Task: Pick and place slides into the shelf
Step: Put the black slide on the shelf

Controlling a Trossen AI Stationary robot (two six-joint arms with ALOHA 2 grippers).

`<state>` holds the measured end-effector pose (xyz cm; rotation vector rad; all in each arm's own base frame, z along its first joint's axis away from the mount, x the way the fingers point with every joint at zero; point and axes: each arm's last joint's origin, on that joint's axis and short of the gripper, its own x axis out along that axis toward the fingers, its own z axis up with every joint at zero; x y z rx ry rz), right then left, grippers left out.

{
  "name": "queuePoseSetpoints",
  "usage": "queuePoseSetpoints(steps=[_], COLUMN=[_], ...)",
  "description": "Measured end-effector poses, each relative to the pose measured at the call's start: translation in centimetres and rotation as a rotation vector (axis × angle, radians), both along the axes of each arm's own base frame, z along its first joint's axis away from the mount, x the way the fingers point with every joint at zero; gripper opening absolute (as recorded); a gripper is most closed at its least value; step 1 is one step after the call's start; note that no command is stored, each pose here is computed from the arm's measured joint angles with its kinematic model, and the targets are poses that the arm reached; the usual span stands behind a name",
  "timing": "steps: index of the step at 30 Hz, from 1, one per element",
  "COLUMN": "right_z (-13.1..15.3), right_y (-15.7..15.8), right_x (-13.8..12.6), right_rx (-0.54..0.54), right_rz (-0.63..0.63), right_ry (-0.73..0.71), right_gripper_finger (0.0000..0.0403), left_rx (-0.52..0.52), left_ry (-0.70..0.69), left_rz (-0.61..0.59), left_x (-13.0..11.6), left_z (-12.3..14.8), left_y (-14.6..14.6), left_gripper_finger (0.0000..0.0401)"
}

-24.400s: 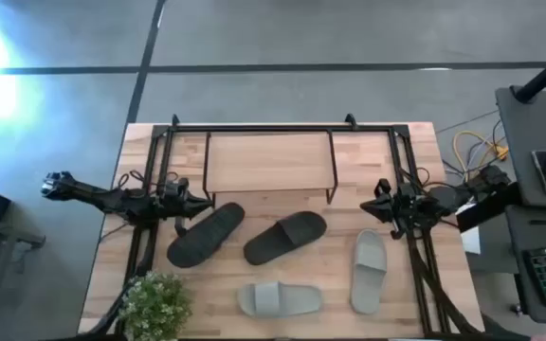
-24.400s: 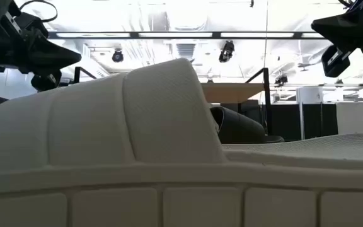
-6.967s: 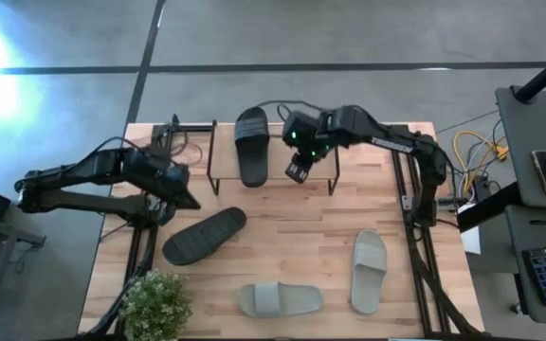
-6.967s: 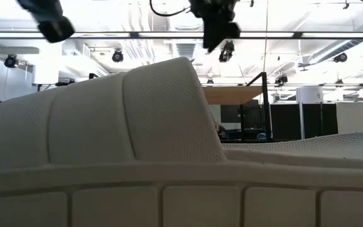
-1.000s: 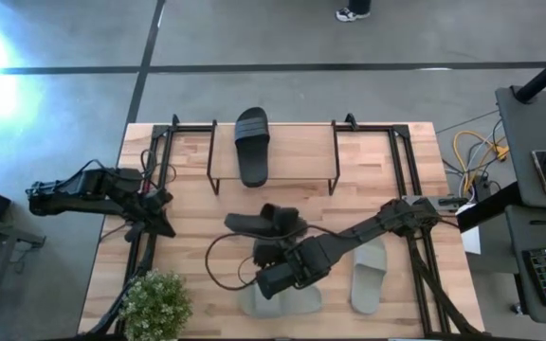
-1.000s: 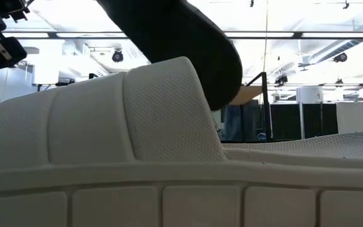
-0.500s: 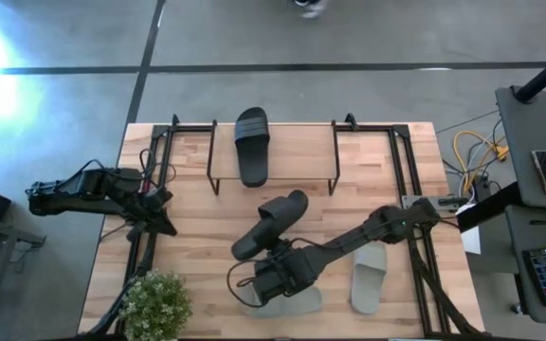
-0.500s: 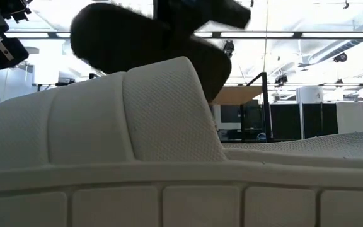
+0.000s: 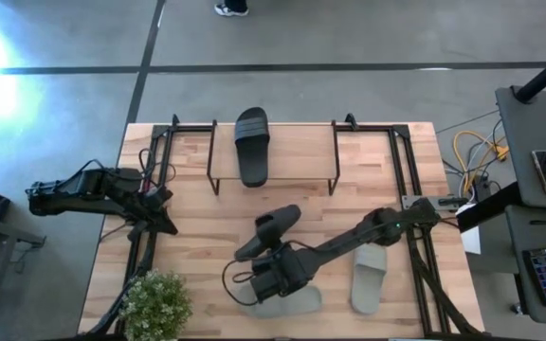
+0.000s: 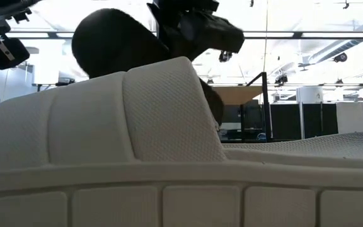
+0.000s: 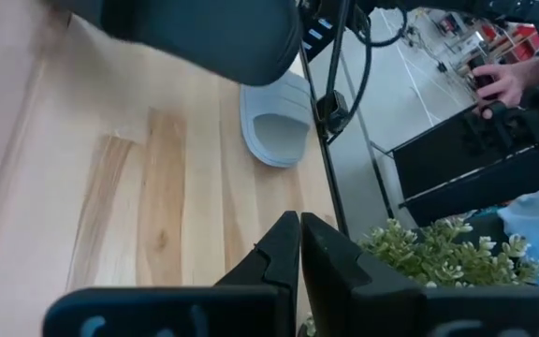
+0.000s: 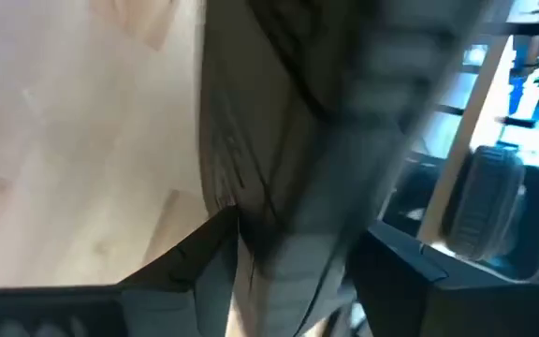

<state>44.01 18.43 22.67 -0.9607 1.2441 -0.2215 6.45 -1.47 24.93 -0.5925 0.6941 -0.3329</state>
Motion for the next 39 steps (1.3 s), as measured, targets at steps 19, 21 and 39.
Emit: queuePoseSetpoints(steps=[19,21,39], right_z=[1.5,3.0,12.9], right_y=[0.0,-0.5,-5.4], right_x=[-2.1,-2.3,-5.8], right_rx=[0.299,0.346,0.763], right_rz=[-0.319,-0.426,-1.287], right_ry=[-0.028,-0.155,-1.059], right_gripper_finger=[0.0214,0.0214,0.0183], left_rx=[-0.002,-0.029,-0.061], left_ry=[0.005,0.039,-0.202], left_rz=[0.016,0.016,0.04], left_x=[0.0,0.3,10.1], left_z=[-0.1,-0.3,-4.7], left_y=[0.0,0.0,-0.4], left_gripper_finger=[0.0,0.0,0.0])
